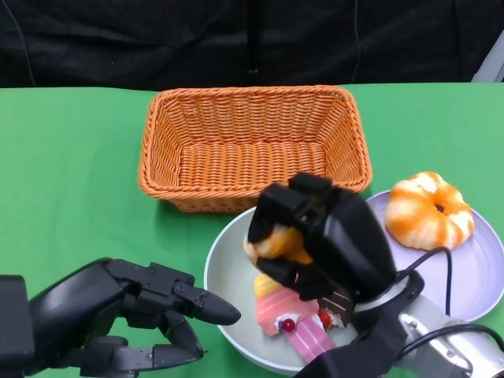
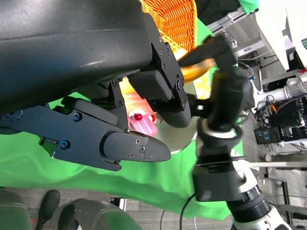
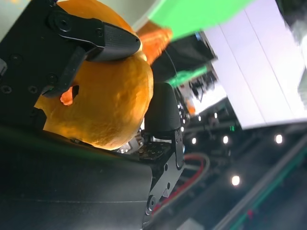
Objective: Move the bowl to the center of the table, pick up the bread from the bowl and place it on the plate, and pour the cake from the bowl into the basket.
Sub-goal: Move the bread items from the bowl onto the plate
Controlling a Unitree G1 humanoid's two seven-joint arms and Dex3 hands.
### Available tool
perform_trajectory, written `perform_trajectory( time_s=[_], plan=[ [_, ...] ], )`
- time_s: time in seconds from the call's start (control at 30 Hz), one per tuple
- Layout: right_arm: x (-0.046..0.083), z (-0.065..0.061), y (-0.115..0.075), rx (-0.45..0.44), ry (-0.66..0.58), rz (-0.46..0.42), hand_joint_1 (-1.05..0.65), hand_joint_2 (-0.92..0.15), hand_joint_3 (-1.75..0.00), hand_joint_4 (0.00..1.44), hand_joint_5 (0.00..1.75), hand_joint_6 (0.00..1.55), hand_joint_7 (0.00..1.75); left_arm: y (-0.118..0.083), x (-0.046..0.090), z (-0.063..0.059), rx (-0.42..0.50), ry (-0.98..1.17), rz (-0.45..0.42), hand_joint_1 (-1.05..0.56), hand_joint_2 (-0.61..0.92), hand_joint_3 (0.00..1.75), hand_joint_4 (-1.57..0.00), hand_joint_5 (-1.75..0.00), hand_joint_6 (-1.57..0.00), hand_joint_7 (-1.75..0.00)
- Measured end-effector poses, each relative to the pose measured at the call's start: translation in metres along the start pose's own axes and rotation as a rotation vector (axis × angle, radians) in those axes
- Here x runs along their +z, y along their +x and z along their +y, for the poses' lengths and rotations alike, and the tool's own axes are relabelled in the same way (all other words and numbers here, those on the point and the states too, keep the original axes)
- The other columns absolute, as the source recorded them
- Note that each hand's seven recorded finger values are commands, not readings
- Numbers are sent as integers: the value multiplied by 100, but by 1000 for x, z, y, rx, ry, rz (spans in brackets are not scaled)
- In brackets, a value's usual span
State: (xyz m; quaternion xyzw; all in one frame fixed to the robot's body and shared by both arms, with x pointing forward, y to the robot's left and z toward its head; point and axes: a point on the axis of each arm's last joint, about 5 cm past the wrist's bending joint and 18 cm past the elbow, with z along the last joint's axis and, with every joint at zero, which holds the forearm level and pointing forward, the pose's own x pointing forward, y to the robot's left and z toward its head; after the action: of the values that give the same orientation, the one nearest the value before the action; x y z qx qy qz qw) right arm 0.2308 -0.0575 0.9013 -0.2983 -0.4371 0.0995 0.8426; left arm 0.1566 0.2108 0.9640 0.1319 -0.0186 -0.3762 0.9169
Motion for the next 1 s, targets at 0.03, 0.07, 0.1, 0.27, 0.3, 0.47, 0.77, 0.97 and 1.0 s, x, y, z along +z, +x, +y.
perform_trajectory(
  time_s=[0.03, 0.07, 0.1, 0.27, 0.3, 0.47, 0.77, 0.97, 1.0],
  plan=[
    [1, -4, 1, -5, 19, 9, -20, -20, -163, 101, 175, 76, 175, 0, 0, 0, -1, 1, 0, -42, 92, 21, -56, -105, -82, -29],
    [4, -9, 2, -11, 44, 20, -20, -19, -165, 101, 175, 76, 175, 0, 0, 0, 0, 1, 0, -42, 92, 21, -56, -105, -82, -29],
    [5, -13, 3, -14, 63, 30, -21, -19, -166, 101, 175, 75, 175, 0, 0, 0, 0, 0, -1, -42, 92, 21, -56, -105, -82, -29],
    [12, -35, 2, -27, 181, 127, -11, -7, -174, 99, 175, 76, 165, 0, 0, 1, 3, 1, 1, -44, 92, 21, -56, -105, -81, -29],
    [13, -37, 2, -27, 189, 135, -10, -7, -175, 99, 175, 76, 165, 0, 0, 1, 3, 0, 1, -44, 92, 21, -56, -105, -81, -29],
    [16, -65, 1, -102, 308, 172, -7, -17, -175, 102, 175, 80, 160, -5, 1, 6, 37, 20, -7, -43, 92, 21, -55, -104, -80, -29],
    [13, -100, -11, -183, 280, 241, -9, -19, -175, 104, 175, 83, 160, -15, 4, 11, 96, 56, -17, -41, 92, 22, -53, -103, -76, -29],
    [11, -119, -19, -245, 223, 290, -4, -21, -175, 105, 175, 83, 165, -19, 6, 12, 154, 93, -68, -40, 92, 22, -54, -100, -75, -28],
    [10, -121, -20, -251, 214, 295, -3, -20, -175, 105, 175, 84, 165, -19, 6, 13, 157, 97, -74, -39, 92, 22, -54, -100, -75, -28]
  ],
)
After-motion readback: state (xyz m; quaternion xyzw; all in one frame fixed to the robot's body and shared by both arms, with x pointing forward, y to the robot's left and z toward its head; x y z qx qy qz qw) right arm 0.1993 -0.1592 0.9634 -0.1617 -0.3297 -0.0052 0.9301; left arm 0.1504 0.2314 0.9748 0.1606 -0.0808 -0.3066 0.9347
